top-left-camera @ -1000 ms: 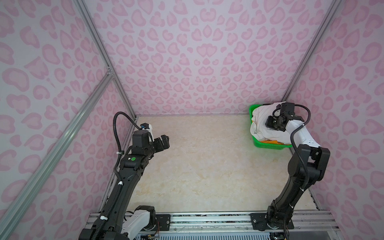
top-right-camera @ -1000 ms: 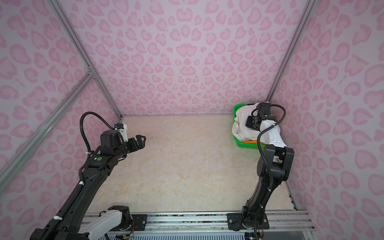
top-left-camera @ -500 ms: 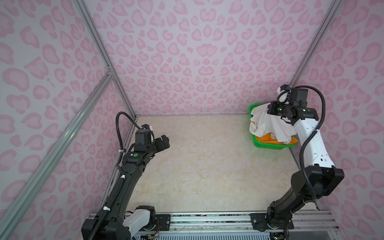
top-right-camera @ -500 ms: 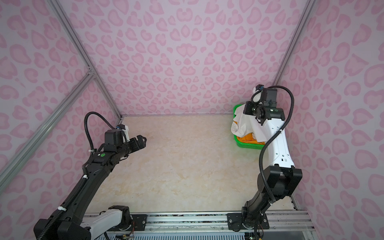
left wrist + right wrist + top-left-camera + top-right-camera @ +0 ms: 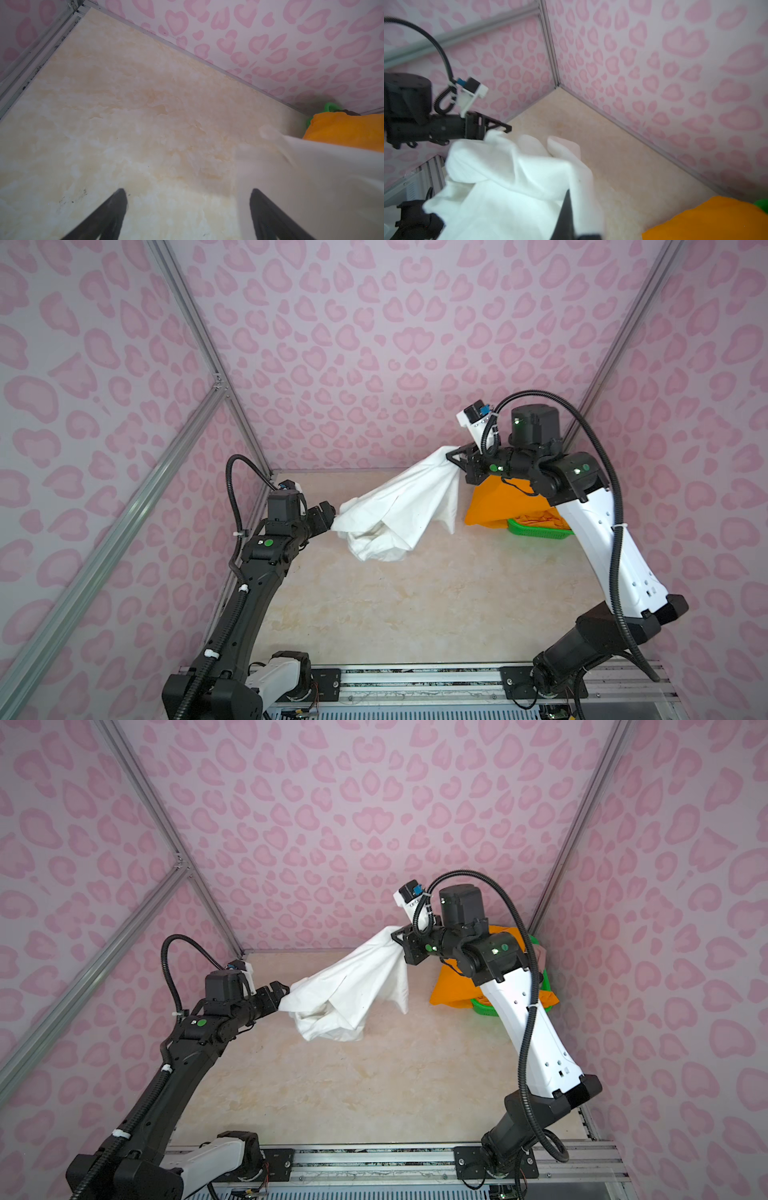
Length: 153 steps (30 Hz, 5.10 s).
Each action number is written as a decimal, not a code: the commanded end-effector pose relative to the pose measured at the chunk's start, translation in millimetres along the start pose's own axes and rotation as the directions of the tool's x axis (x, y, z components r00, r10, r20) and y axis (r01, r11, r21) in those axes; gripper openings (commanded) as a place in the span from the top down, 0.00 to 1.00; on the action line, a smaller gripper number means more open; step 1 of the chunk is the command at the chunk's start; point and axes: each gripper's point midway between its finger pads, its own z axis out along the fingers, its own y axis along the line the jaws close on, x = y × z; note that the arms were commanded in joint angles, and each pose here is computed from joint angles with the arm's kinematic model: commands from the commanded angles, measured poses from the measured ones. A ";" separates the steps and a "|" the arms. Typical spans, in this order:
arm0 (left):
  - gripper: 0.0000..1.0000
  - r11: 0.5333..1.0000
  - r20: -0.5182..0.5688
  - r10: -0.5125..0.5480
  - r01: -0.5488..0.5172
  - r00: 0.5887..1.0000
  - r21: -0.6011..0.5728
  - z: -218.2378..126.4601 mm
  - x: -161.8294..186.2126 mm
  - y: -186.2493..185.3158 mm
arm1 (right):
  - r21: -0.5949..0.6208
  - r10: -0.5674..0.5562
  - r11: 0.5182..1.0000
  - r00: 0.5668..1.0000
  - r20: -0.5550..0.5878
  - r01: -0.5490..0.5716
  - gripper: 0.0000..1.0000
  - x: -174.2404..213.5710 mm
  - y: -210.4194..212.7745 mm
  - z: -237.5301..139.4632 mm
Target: Fold and stack the mixed laundry pile
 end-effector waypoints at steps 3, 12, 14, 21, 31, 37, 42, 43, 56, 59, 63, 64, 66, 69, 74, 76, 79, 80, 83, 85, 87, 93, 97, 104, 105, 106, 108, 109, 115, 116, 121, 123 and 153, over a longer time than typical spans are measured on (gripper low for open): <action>0.08 0.998 -0.048 0.032 -0.029 0.998 0.047 -12.7 9.7 -8.5 | 0.094 0.183 0.982 0.956 -0.229 -0.165 0.98 111.7 -31.4 72.2; 0.10 1.000 -0.142 0.005 -0.004 0.990 0.003 -7.3 45.2 9.3 | 0.430 0.301 0.894 0.882 -0.362 -0.128 0.43 185.0 -98.6 57.7; 0.12 1.000 -0.158 -0.020 0.022 0.987 0.008 -3.2 53.6 11.0 | 0.532 0.331 0.839 0.885 -0.328 -0.117 0.39 187.4 -129.4 48.7; 0.14 0.996 -0.171 -0.081 0.087 0.982 0.028 5.0 70.7 13.5 | 0.635 0.380 0.772 0.828 -0.413 -0.037 0.31 221.0 -172.3 66.3; 0.15 0.995 -0.190 -0.083 0.093 0.978 0.046 3.2 78.1 10.7 | 0.733 0.501 0.678 0.760 -0.413 -0.049 0.25 275.5 -221.7 124.9; 0.15 0.995 -0.190 -0.085 0.093 0.978 0.038 1.9 80.7 13.0 | 0.736 0.552 0.673 0.709 -0.438 -0.069 0.35 311.1 -232.9 144.1; 0.16 0.995 -0.192 -0.090 0.097 0.977 0.030 3.4 81.3 13.9 | 0.736 0.609 0.663 0.669 -0.426 -0.136 0.58 327.0 -241.0 147.4; 0.16 0.995 -0.192 -0.091 0.098 0.977 0.029 3.6 81.2 14.2 | 0.737 0.618 0.660 0.663 -0.422 -0.146 0.63 328.7 -242.4 146.5; 0.16 0.994 -0.181 -0.103 0.107 0.978 0.014 4.2 79.9 17.0 | 0.721 0.564 0.669 0.755 -0.334 -0.180 1.00 265.7 -254.6 104.4; 0.16 0.994 -0.178 -0.107 0.111 0.978 0.016 6.5 77.8 15.7 | 0.740 0.489 0.652 0.838 -0.242 -0.167 1.00 204.6 -261.9 69.5; 0.17 0.993 -0.185 -0.112 0.118 0.976 0.026 9.7 75.3 12.3 | 0.836 0.445 0.500 0.895 -0.026 -0.225 1.00 139.8 -299.1 -8.0; 0.18 0.992 -0.185 -0.111 0.119 0.976 0.030 10.2 74.4 11.2 | 0.864 0.424 0.439 0.905 0.042 -0.246 1.00 126.5 -309.7 -33.0; 0.18 0.992 -0.185 -0.110 0.118 0.977 0.034 10.9 73.2 9.8 | 0.899 0.386 0.336 0.912 0.140 -0.281 1.00 111.4 -325.1 -75.0; 0.18 0.992 -0.181 -0.109 0.118 0.977 0.039 11.8 71.6 8.1 | 0.937 0.349 0.192 0.913 0.212 -0.291 1.00 106.8 -341.0 -126.0; 0.18 0.992 -0.188 -0.098 0.112 0.977 0.063 14.0 70.7 2.0 | 0.969 0.383 0.062 0.903 0.197 -0.238 1.00 148.3 -361.5 -152.5; 0.18 0.992 -0.194 -0.088 0.104 0.977 0.072 14.4 70.8 -0.8 | 0.971 0.454 0.044 0.870 0.191 -0.236 1.00 187.1 -375.3 -147.3; 0.18 0.992 -0.205 -0.065 0.085 0.977 0.088 13.0 71.2 -6.2 | 0.970 0.582 0.058 0.797 0.160 -0.238 1.00 248.7 -390.8 -128.0; 0.18 0.993 -0.209 -0.054 0.074 0.976 0.092 12.3 71.9 -8.0 | 0.970 0.617 0.071 0.774 0.142 -0.234 1.00 265.2 -392.1 -120.1; 0.18 0.994 -0.227 -0.021 0.045 0.974 0.102 11.5 76.8 -12.9 | 0.961 0.690 0.130 0.718 0.089 -0.245 1.00 287.8 -385.5 -101.8; 0.18 0.994 -0.241 -0.002 0.029 0.971 0.107 11.3 80.3 -16.3 | 0.953 0.694 0.156 0.716 0.081 -0.259 1.00 284.1 -379.6 -98.4; 0.18 0.994 -0.257 0.016 0.012 0.966 0.108 11.8 85.0 -19.4 | 0.949 0.673 0.167 0.734 0.089 -0.268 0.91 268.5 -372.3 -105.6; 0.18 0.994 -0.297 0.053 -0.022 0.953 0.107 16.0 100.6 -26.0 | 0.946 0.498 0.210 0.860 0.112 -0.245 0.44 181.8 -329.6 -150.8; 0.18 0.995 -0.323 0.054 -0.022 0.945 0.102 21.9 111.0 -26.7 | 0.943 0.431 0.256 0.898 0.086 -0.213 0.33 152.1 -295.4 -163.5; 0.19 0.989 -0.376 0.088 -0.038 0.922 0.140 26.5 129.5 -37.4 | 0.673 0.403 0.679 0.915 -0.005 -0.295 0.31 135.0 -196.3 -87.9; 0.20 0.988 -0.384 0.095 -0.041 0.918 0.147 27.3 132.9 -38.9 | 0.588 0.412 0.743 0.911 -0.027 -0.319 0.30 140.6 -175.1 -69.4; 0.21 0.987 -0.395 0.102 -0.044 0.913 0.154 28.5 136.9 -40.8 | 0.509 0.416 0.792 0.908 -0.046 -0.337 0.30 144.7 -156.6 -54.4; 0.23 0.986 -0.413 0.111 -0.048 0.904 0.161 31.7 145.5 -43.2 | 0.387 0.423 0.850 0.901 -0.097 -0.358 0.30 159.8 -121.2 -25.8; 0.24 0.985 -0.424 0.113 -0.046 0.899 0.163 34.1 150.9 -44.3 | 0.344 0.421 0.870 0.896 -0.141 -0.354 0.30 172.7 -103.9 -12.8; 0.31 0.983 -0.447 0.112 -0.032 0.887 0.183 48.4 172.4 -54.2 | 0.310 0.435 0.886 0.848 -0.304 -0.343 0.30 242.4 -57.7 20.9; 0.31 0.982 -0.449 0.112 -0.030 0.886 0.186 50.5 174.8 -56.1 | 0.326 0.447 0.879 0.841 -0.304 -0.349 0.30 247.2 -59.0 19.7; 0.32 0.983 -0.449 0.114 -0.037 0.886 0.178 56.5 177.8 -59.5 | 0.501 0.449 0.817 0.859 -0.245 -0.284 0.30 245.8 -94.1 -0.2; 0.32 0.987 -0.441 0.104 -0.039 0.891 0.155 58.7 176.4 -57.0 | 0.557 0.446 0.789 0.864 -0.233 -0.257 0.27 242.6 -109.8 -3.9; 0.97 0.983 -0.507 0.093 0.001 0.857 0.183 90.4 185.1 -83.0 | 0.271 0.473 0.881 0.705 -0.529 -0.388 0.75 310.0 -65.1 87.8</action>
